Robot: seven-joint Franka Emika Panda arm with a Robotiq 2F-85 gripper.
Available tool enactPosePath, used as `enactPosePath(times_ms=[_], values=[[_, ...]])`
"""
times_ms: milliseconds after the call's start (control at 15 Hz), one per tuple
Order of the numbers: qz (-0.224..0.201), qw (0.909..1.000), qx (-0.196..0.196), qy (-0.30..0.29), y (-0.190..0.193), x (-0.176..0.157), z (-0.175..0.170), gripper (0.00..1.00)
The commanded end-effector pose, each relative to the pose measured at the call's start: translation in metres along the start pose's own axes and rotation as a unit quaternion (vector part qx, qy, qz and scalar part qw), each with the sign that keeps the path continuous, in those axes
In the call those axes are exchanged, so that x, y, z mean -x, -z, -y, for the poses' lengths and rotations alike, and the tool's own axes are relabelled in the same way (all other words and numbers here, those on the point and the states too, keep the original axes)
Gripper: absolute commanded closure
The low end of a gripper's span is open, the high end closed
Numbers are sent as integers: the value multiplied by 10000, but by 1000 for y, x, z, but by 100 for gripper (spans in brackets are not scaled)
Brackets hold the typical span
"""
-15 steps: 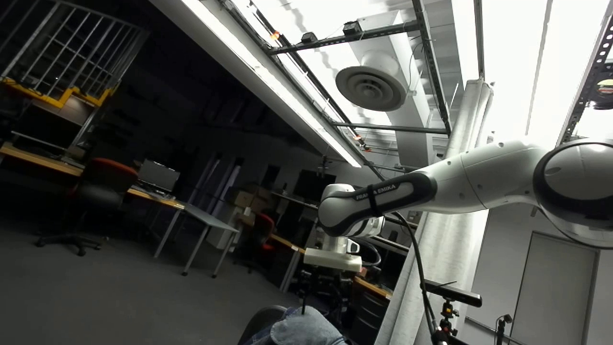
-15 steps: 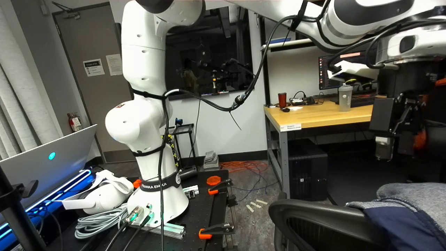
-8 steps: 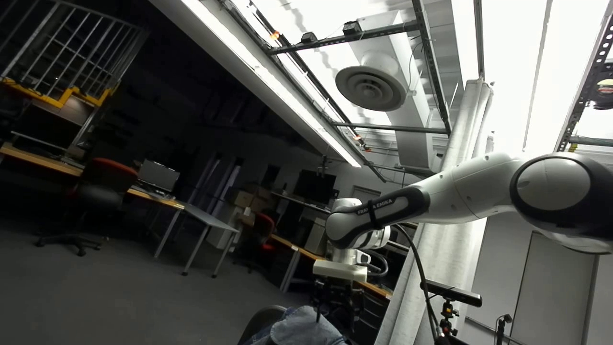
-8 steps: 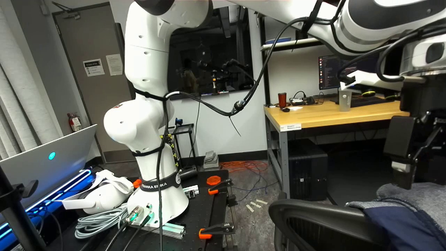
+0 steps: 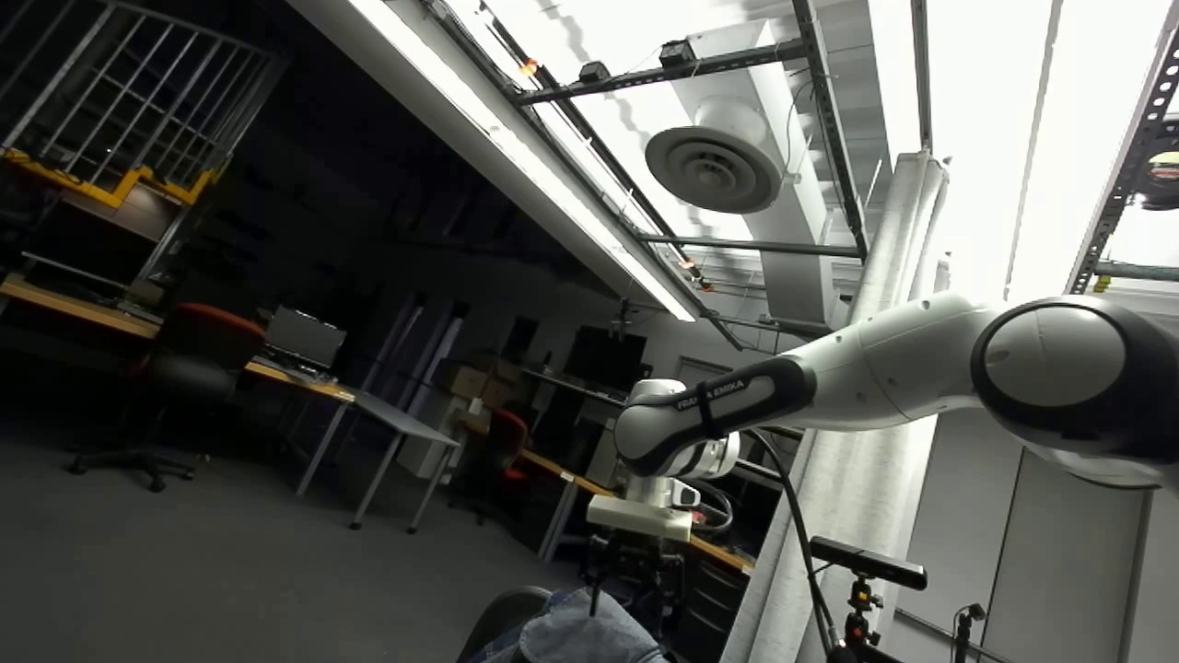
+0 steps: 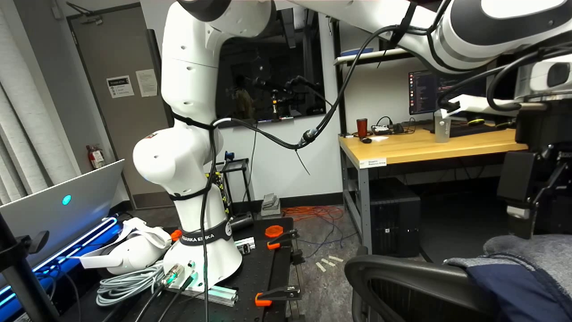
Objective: Put the the jacket on the seat
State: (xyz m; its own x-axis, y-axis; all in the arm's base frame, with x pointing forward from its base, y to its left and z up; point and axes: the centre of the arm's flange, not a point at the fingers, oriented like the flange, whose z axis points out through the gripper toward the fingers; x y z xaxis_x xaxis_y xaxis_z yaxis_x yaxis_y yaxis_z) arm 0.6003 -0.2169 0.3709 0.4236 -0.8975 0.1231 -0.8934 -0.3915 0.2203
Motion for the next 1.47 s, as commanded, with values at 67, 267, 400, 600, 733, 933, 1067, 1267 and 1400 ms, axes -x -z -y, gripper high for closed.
enactPosePath(times_ms=[67,267,400,600,733,933,1067,1267,1400], values=[[5,9996,-284,71,15,18,20,0],[130,9995,-225,167,0,37,27,0],[263,9992,-122,259,-14,53,30,0],[386,9984,71,405,-36,73,31,0],[352,9981,165,474,-49,79,32,0],[156,9984,155,515,-60,76,37,0],[-8,9987,71,508,-65,71,40,0],[-195,9982,-9,563,-70,68,43,0],[-273,9979,-39,592,-72,67,44,0]])
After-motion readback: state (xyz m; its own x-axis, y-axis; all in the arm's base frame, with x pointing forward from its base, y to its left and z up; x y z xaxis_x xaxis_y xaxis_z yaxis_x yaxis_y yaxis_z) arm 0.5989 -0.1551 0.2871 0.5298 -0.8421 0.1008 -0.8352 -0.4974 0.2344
